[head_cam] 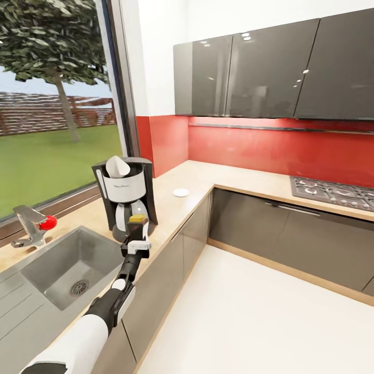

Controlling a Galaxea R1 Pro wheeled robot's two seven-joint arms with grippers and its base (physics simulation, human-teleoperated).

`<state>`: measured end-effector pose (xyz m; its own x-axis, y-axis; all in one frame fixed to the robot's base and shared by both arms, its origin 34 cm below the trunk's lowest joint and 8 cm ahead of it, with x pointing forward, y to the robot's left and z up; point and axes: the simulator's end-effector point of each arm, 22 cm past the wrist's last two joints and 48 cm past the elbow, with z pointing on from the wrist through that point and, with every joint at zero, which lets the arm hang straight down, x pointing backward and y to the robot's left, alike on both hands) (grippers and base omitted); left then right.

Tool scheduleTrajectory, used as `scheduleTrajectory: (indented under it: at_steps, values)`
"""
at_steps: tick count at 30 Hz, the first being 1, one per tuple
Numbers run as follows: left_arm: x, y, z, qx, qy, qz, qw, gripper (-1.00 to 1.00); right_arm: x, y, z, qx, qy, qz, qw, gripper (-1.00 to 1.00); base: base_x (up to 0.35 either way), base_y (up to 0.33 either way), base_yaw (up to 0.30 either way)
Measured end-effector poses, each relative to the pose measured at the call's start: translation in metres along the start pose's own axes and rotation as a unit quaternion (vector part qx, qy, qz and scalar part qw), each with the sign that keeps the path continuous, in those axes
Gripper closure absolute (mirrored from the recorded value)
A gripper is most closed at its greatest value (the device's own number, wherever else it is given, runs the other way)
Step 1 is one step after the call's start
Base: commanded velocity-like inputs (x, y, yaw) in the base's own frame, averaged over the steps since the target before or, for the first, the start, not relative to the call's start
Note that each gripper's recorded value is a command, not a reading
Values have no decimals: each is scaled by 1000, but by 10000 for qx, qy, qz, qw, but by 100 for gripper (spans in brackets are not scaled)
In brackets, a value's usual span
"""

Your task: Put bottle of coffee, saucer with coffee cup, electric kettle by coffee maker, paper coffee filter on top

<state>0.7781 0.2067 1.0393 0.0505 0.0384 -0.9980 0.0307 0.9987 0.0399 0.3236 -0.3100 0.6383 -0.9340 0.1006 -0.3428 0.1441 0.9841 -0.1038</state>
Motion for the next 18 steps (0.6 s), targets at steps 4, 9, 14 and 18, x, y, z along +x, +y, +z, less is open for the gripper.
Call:
scheduleTrajectory:
  at_steps: [4,9,14,18]
  values:
    - [0,-1,-1,8,4,-5,10000,100,0,0,0,0,-1,2,10000,-100,140,0,0]
    - [5,-2,-4,12,38,-14,10000,100,0,0,0,-3,3,0,10000,-100,93,0,0]
    - [10,-3,-9,15,43,-21,10000,100,0,0,0,-4,3,-2,10000,-100,8,0,0]
    - [21,-2,-17,9,125,-24,9999,100,1,0,0,-5,4,-2,10000,-100,1,0,0]
